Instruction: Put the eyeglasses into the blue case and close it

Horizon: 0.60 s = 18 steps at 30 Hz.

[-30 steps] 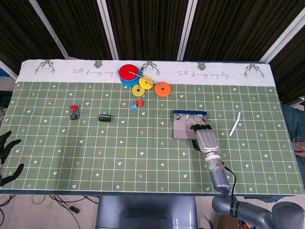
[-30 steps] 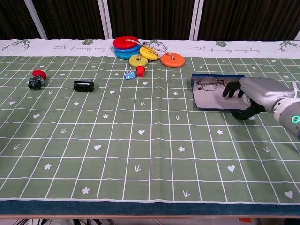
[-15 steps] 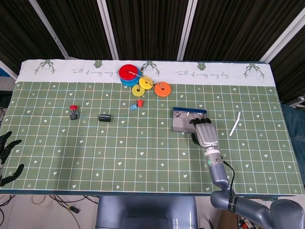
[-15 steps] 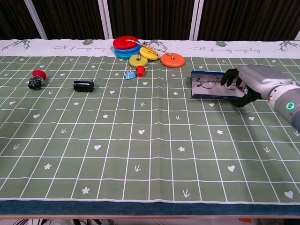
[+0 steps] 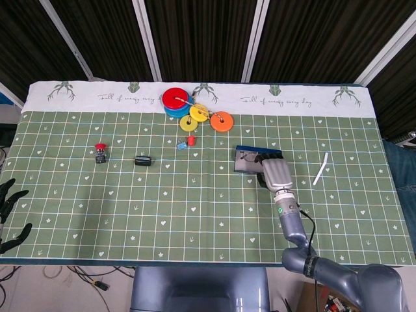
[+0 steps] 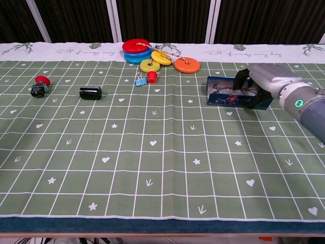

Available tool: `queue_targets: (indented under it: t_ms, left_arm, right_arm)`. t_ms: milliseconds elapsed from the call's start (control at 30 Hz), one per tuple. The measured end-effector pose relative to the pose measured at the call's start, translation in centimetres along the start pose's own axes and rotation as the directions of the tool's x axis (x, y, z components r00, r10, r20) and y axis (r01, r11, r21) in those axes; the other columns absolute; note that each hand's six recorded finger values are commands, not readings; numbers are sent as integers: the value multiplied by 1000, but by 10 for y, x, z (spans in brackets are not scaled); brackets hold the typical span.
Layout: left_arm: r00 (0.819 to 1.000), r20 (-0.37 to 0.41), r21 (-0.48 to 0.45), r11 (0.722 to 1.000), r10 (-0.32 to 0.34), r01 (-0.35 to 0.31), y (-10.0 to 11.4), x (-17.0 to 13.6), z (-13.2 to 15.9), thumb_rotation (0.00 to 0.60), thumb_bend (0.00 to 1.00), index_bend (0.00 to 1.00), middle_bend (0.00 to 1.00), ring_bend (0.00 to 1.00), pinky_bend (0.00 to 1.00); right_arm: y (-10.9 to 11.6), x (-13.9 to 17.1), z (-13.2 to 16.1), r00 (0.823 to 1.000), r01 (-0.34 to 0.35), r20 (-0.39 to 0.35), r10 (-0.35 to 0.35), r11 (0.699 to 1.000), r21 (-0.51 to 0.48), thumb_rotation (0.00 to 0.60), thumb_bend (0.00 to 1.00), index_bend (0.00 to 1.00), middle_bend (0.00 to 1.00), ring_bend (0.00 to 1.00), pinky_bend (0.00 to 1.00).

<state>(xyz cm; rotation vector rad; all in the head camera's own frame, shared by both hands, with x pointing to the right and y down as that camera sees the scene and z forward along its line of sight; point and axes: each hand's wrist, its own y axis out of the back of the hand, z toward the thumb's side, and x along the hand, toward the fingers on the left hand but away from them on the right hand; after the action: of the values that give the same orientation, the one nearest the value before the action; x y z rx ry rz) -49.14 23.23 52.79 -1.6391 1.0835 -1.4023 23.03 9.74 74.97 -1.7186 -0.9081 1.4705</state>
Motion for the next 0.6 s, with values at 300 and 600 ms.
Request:
queue_targets:
  t_ms: [300, 600]
  left_arm:
    - [1000, 1, 0, 1000, 1, -1, 0, 0, 0, 600, 311, 180, 0, 0, 0]
    - [1000, 0, 1, 1000, 0, 0, 0, -1, 0, 600, 310, 186, 0, 0, 0]
  right_arm:
    - [0, 1, 4, 1000, -29, -6, 29, 999, -43, 600, 451, 515, 331, 315, 229]
    - [0, 0, 4, 999, -34, 6, 34, 998, -52, 600, 541, 527, 331, 315, 229]
